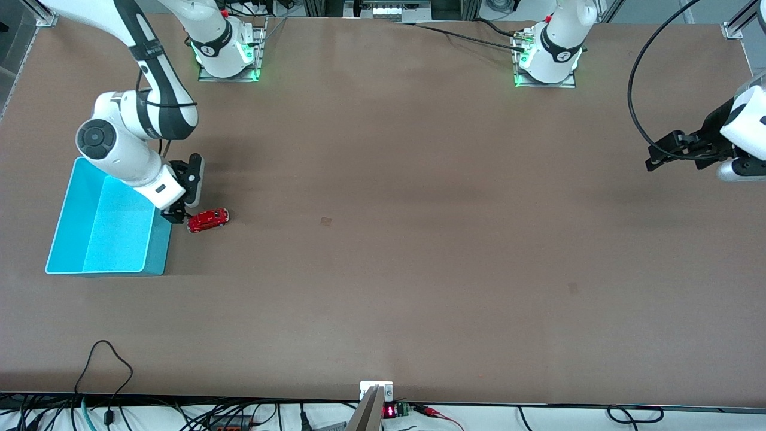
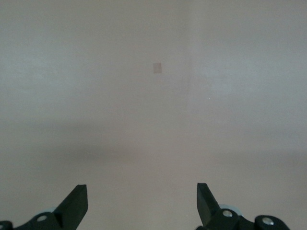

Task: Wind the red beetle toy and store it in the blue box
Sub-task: 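Move the right gripper from the box over to the red car, then lower the right gripper and close it on the red car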

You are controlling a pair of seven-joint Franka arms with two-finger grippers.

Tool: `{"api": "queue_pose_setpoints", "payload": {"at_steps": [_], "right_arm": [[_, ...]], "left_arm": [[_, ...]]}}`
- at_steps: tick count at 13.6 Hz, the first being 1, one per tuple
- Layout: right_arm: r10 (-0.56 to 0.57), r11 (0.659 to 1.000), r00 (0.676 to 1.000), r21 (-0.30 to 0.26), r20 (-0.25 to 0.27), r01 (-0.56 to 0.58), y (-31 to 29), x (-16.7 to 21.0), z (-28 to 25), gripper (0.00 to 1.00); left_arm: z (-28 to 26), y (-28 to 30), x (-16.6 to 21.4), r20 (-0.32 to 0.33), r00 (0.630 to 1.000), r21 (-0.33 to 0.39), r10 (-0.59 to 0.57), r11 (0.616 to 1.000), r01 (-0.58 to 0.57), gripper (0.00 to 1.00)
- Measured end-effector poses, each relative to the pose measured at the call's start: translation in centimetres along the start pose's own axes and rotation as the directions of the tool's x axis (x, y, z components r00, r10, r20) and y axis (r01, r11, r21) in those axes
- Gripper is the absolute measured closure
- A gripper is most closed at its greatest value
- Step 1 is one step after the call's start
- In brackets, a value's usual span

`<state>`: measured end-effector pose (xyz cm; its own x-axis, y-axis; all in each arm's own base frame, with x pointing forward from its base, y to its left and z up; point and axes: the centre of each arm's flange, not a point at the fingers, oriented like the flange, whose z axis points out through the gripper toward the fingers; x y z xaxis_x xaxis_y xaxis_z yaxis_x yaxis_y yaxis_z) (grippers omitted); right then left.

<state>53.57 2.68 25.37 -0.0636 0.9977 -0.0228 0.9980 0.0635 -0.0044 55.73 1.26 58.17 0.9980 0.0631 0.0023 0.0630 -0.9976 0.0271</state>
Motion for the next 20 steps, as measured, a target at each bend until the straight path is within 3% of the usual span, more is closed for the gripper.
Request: {"api": "queue_pose_setpoints", "payload": {"at_steps": [6, 15, 18, 20], "right_arm": [[-0.079, 0.996, 0.997, -0.036, -0.008, 0.078, 0.5, 0.5, 2.7, 0.0], [-0.091, 0.996, 0.996, -0.026, -0.023, 0.09, 0.1, 0.9, 7.6, 0.0], [-0.092, 0.995, 0.996, -0.029, -0.023, 0.091, 0.1, 0.9, 7.7, 0.15], [-0.092, 0.995, 0.996, -0.047, -0.021, 0.091, 0.6, 0.9, 7.1, 0.39]], "left_arm": [[-0.7, 0.0, -0.3, 0.002, 1.0, 0.0, 0.0, 1.0, 0.0, 0.0], [-0.4, -0.5, -0.3, 0.012, 1.0, 0.0, -0.008, 1.0, 0.008, 0.0], [-0.5, -0.4, -0.4, 0.008, 1.0, 0.0, -0.007, 1.0, 0.007, 0.0], [-0.7, -0.3, -0.4, 0.006, 1.0, 0.0, -0.006, 1.0, 0.006, 0.0]]}}
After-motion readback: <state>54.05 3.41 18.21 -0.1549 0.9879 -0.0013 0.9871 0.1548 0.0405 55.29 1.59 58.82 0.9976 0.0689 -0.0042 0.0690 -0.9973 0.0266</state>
